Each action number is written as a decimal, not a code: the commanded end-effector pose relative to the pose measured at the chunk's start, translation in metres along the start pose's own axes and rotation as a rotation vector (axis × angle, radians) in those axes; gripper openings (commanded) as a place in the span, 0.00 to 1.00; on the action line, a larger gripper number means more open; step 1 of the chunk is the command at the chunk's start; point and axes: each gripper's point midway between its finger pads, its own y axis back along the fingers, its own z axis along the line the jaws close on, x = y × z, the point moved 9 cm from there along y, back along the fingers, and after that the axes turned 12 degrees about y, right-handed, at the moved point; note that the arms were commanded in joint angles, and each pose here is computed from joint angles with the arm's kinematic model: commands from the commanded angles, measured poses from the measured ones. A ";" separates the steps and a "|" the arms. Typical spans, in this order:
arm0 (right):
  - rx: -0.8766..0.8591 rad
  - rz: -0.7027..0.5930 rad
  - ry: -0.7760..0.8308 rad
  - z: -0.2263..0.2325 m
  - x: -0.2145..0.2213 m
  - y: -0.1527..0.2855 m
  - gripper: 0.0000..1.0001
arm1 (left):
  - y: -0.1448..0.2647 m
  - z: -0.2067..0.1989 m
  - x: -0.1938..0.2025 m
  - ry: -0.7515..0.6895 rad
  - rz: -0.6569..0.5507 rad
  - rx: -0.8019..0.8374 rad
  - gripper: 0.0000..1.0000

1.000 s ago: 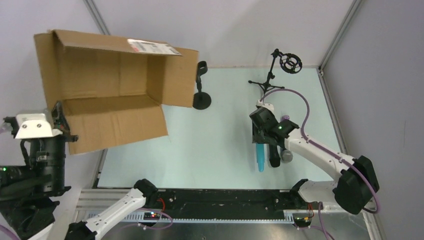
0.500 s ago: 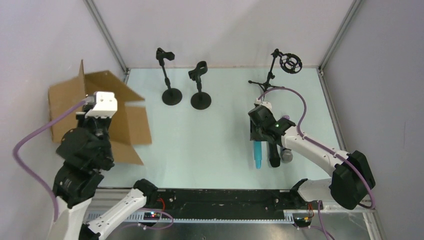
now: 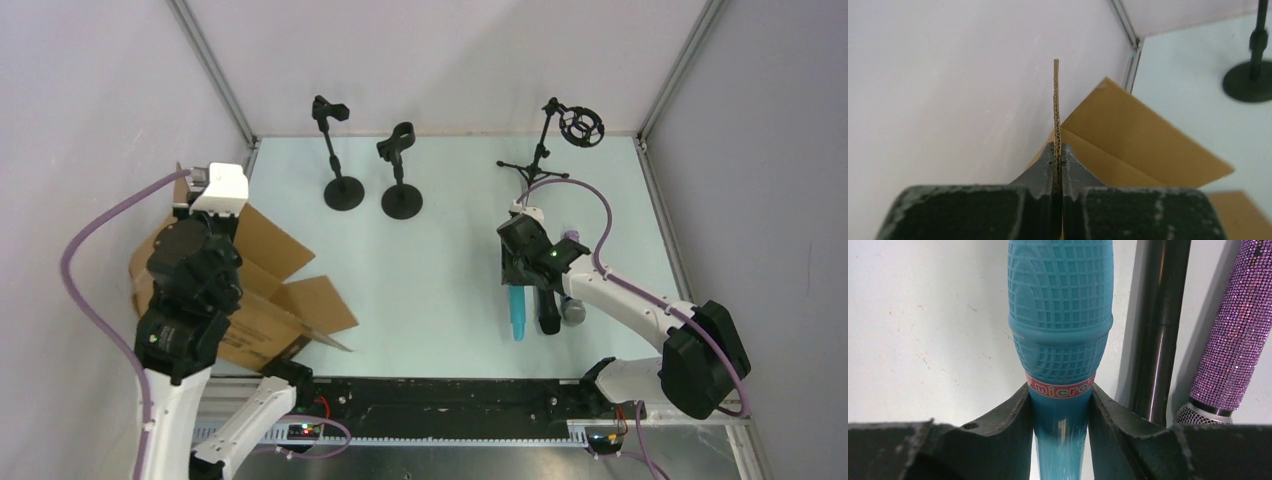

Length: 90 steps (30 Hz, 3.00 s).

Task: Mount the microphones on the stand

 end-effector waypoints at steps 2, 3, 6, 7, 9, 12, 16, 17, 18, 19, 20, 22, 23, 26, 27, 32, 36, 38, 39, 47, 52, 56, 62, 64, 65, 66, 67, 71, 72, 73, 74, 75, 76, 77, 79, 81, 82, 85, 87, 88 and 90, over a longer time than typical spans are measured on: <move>-0.008 -0.044 -0.010 -0.003 -0.005 0.001 0.01 | -0.017 -0.015 0.029 0.007 0.047 0.047 0.04; -0.005 -0.046 -0.012 -0.004 -0.005 0.001 0.01 | -0.020 -0.016 0.029 0.023 0.026 0.067 0.04; -0.002 -0.050 -0.015 -0.004 -0.006 0.001 0.02 | -0.030 -0.022 0.019 0.029 -0.043 0.134 0.04; 0.000 -0.049 -0.017 -0.005 -0.006 0.001 0.02 | -0.032 -0.023 0.015 0.028 -0.061 0.144 0.04; 0.004 -0.044 -0.017 -0.006 -0.005 0.000 0.03 | -0.036 -0.024 0.002 0.041 -0.107 0.171 0.04; 0.015 -0.039 -0.026 -0.009 -0.004 -0.001 0.06 | -0.049 -0.028 -0.012 0.049 -0.124 0.186 0.02; 0.022 -0.037 -0.042 -0.014 -0.001 -0.002 0.07 | -0.054 -0.028 -0.032 0.075 -0.176 0.203 0.00; 0.023 -0.033 -0.042 -0.015 0.001 -0.002 0.07 | -0.052 -0.026 -0.036 0.085 -0.193 0.206 0.00; 0.024 -0.032 -0.045 -0.016 0.001 -0.003 0.07 | -0.052 -0.026 -0.040 0.090 -0.208 0.216 0.00; 0.025 -0.030 -0.046 -0.017 0.002 -0.003 0.07 | -0.050 -0.024 -0.045 0.098 -0.225 0.218 0.00; 0.022 -0.028 -0.048 -0.018 0.003 -0.003 0.08 | -0.050 -0.023 -0.047 0.100 -0.231 0.214 0.00; 0.021 -0.023 -0.051 -0.019 0.005 -0.005 0.09 | -0.050 -0.021 -0.049 0.096 -0.231 0.200 0.00; 0.021 -0.020 -0.053 -0.019 0.006 -0.006 0.09 | -0.053 -0.023 -0.042 0.075 -0.209 0.192 0.00; 0.020 -0.017 -0.057 -0.019 0.008 -0.007 0.10 | -0.057 -0.031 -0.008 -0.001 -0.138 0.178 0.00; 0.019 -0.016 -0.056 -0.019 0.009 -0.007 0.10 | -0.053 -0.028 -0.003 -0.005 -0.142 0.155 0.00; 0.018 -0.011 -0.054 -0.020 0.010 -0.009 0.29 | -0.065 -0.038 0.057 -0.124 -0.004 0.112 0.03; 0.021 -0.014 -0.054 -0.021 0.009 -0.009 0.47 | -0.078 -0.037 0.096 -0.187 0.114 0.063 0.07; 0.023 -0.020 -0.058 -0.022 0.009 -0.007 0.54 | -0.082 -0.036 0.111 -0.217 0.173 0.038 0.12; 0.027 -0.026 -0.060 -0.023 0.008 -0.006 0.57 | -0.083 -0.035 0.115 -0.233 0.192 0.028 0.15; 0.040 -0.089 -0.079 -0.028 -0.001 0.014 0.99 | -0.070 -0.041 0.153 -0.306 0.290 0.052 0.56; -0.005 -0.148 -0.059 -0.016 -0.013 0.032 0.99 | -0.048 -0.050 0.168 -0.280 0.370 0.214 0.86; -0.050 -0.175 -0.024 0.005 -0.022 0.044 0.99 | -0.036 -0.059 0.179 -0.302 0.410 0.367 0.99; -0.143 -0.212 0.004 0.039 -0.033 0.058 0.99 | -0.040 -0.064 0.162 -0.217 0.386 0.413 1.00; -0.188 -0.230 0.022 0.055 -0.036 0.064 1.00 | -0.041 -0.063 0.149 -0.174 0.350 0.429 1.00; -0.207 -0.225 0.044 0.064 -0.034 0.065 1.00 | -0.041 -0.062 0.140 -0.159 0.327 0.429 1.00; -0.236 -0.236 0.052 0.073 -0.037 0.071 0.99 | -0.042 -0.061 0.133 -0.141 0.306 0.442 1.00; -0.255 -0.229 0.063 0.080 -0.037 0.070 0.99 | -0.042 -0.062 0.129 -0.134 0.292 0.458 1.00; -0.418 -0.265 0.098 0.117 -0.042 0.086 0.99 | -0.039 -0.068 0.106 -0.168 0.156 0.616 1.00; -0.438 -0.264 0.111 0.125 -0.040 0.086 0.98 | -0.031 -0.068 0.103 -0.183 0.120 0.657 0.99; -0.444 -0.262 0.115 0.127 -0.042 0.088 0.98 | -0.026 -0.072 0.099 -0.236 0.046 0.753 0.99; -0.439 -0.255 0.121 0.129 -0.041 0.087 0.98 | -0.014 -0.075 0.103 -0.268 0.000 0.811 0.98; -0.426 -0.239 0.124 0.127 -0.039 0.086 0.98 | -0.007 -0.081 0.101 -0.340 -0.102 0.918 0.98; -0.414 -0.231 0.122 0.126 -0.038 0.084 0.97 | 0.005 -0.084 0.109 -0.387 -0.155 0.965 0.98; -0.398 -0.212 0.122 0.123 -0.035 0.081 0.97 | 0.012 -0.090 0.114 -0.470 -0.261 1.028 0.98; -0.386 -0.186 0.116 0.119 -0.029 0.075 0.97 | 0.013 -0.099 0.122 -0.577 -0.352 1.096 0.98; -0.391 -0.154 0.109 0.118 -0.019 0.068 0.96 | 0.005 -0.108 0.132 -0.656 -0.361 1.155 0.98; -0.396 -0.134 0.110 0.119 -0.015 0.064 0.96 | 0.001 -0.111 0.134 -0.719 -0.383 1.171 0.98; -0.390 -0.067 0.118 0.127 0.009 0.043 0.95 | -0.014 -0.122 0.151 -0.829 -0.364 1.227 0.98; -0.366 -0.030 0.131 0.131 0.022 0.033 0.95 | -0.017 -0.128 0.157 -0.900 -0.397 1.256 0.98; -0.353 -0.023 0.133 0.132 0.026 0.030 0.95 | -0.017 -0.131 0.158 -0.964 -0.427 1.262 0.98; -0.344 -0.012 0.141 0.136 0.031 0.026 0.95 | -0.018 -0.136 0.162 -1.043 -0.449 1.287 0.98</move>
